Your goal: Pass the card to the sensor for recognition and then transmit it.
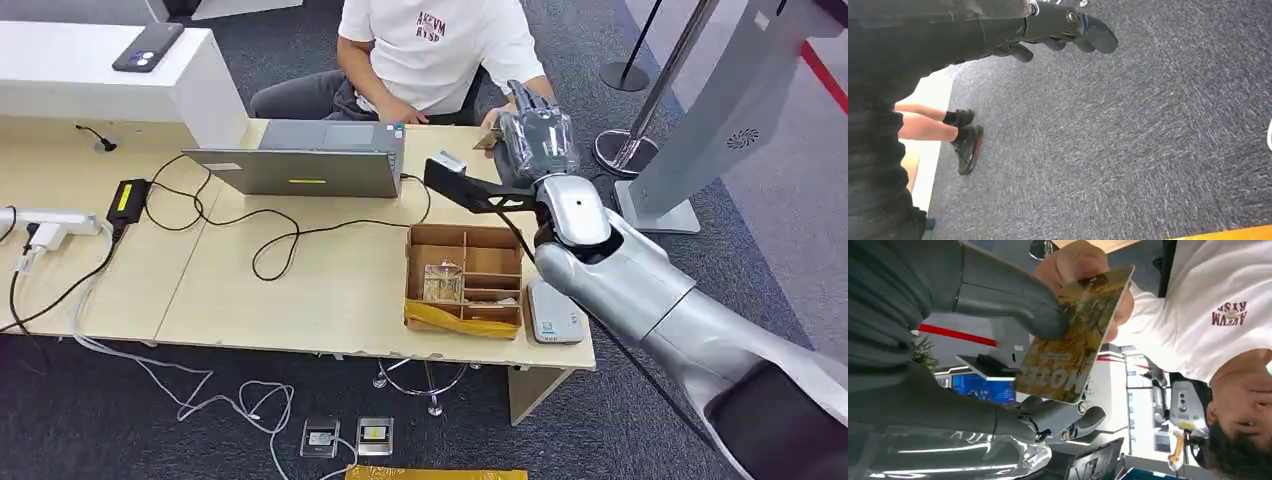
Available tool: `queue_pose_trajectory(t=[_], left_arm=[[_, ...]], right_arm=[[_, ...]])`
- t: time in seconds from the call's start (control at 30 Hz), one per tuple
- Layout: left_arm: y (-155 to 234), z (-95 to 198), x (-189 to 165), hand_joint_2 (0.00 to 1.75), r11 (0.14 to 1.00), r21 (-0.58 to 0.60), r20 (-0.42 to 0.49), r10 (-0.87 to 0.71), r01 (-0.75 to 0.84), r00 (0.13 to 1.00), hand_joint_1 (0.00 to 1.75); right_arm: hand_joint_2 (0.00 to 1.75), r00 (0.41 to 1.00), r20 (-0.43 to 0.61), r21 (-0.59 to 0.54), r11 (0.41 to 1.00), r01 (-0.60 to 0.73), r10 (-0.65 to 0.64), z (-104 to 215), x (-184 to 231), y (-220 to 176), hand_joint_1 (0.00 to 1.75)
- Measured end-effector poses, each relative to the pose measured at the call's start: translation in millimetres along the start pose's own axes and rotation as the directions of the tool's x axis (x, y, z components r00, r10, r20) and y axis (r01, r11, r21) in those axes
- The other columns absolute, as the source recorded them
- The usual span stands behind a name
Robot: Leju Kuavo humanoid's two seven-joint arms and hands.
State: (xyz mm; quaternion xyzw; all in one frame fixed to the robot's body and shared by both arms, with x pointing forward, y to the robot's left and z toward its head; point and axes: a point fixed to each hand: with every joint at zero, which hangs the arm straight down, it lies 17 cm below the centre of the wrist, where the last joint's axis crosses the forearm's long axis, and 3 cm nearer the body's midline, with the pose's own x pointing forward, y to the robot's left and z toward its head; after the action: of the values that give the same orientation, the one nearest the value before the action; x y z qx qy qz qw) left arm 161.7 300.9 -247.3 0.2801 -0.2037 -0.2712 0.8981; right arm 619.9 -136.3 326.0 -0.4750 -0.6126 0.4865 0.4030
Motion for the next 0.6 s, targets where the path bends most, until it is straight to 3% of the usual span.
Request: queue_pose_trajectory(t=[0.6], left_arm=[[-1,0,-4,1.75,1.000,-0.001,-0.020,0.011,-0.011,1.000,0.00]], right_arm=[[1.75,0.999,0.016,0.017,0.999,0.037,-0.037,9,4,20,1.75]])
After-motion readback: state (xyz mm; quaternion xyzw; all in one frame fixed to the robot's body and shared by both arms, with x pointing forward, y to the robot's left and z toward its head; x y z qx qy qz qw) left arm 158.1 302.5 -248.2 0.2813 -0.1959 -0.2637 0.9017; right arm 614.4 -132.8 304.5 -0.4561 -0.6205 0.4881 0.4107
